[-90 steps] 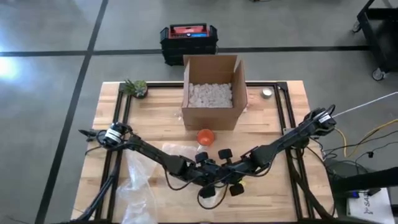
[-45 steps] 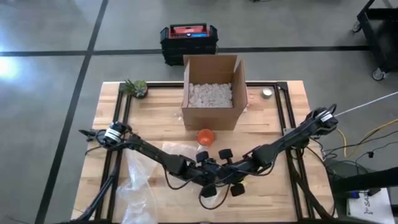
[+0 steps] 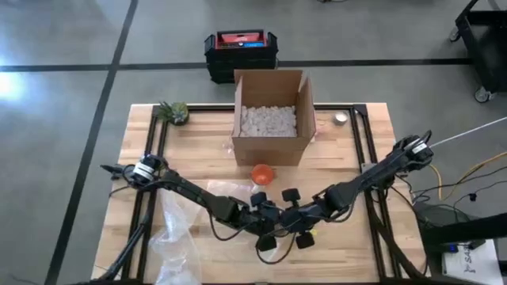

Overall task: Wrap mug
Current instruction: Wrap the yellow mug with the transparent bubble wrap

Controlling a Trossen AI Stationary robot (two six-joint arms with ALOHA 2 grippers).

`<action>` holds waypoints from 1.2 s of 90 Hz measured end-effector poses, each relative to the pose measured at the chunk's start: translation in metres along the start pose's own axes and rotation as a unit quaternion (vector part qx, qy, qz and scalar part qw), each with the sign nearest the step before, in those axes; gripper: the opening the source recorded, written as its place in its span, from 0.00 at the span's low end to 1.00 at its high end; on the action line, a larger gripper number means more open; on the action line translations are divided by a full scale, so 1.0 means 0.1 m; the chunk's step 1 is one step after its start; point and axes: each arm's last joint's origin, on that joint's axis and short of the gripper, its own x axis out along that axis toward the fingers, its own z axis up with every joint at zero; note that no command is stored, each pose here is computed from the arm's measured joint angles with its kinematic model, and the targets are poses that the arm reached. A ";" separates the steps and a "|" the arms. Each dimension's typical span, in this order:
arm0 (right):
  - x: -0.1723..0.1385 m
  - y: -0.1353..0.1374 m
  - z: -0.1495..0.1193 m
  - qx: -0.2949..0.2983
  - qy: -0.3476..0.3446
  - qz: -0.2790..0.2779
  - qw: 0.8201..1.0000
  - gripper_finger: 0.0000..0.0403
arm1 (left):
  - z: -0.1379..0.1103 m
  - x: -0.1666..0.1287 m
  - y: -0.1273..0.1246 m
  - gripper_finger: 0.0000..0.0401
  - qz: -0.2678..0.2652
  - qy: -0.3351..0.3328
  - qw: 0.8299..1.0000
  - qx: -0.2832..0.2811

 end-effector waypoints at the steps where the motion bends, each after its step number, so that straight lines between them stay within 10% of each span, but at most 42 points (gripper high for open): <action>1: 0.01 0.00 0.00 0.001 0.001 -0.001 1.000 0.03 | 0.00 -0.01 0.00 0.00 0.000 0.000 1.000 0.002; 40: 0.05 0.02 0.05 -0.013 -0.011 0.000 1.000 0.03 | 0.22 -0.39 -0.02 0.00 0.022 -0.065 0.998 0.007; 108: -0.28 -0.02 0.12 -0.029 0.060 -0.016 0.998 0.03 | -0.09 0.10 -0.05 0.00 -0.006 -0.005 1.000 0.006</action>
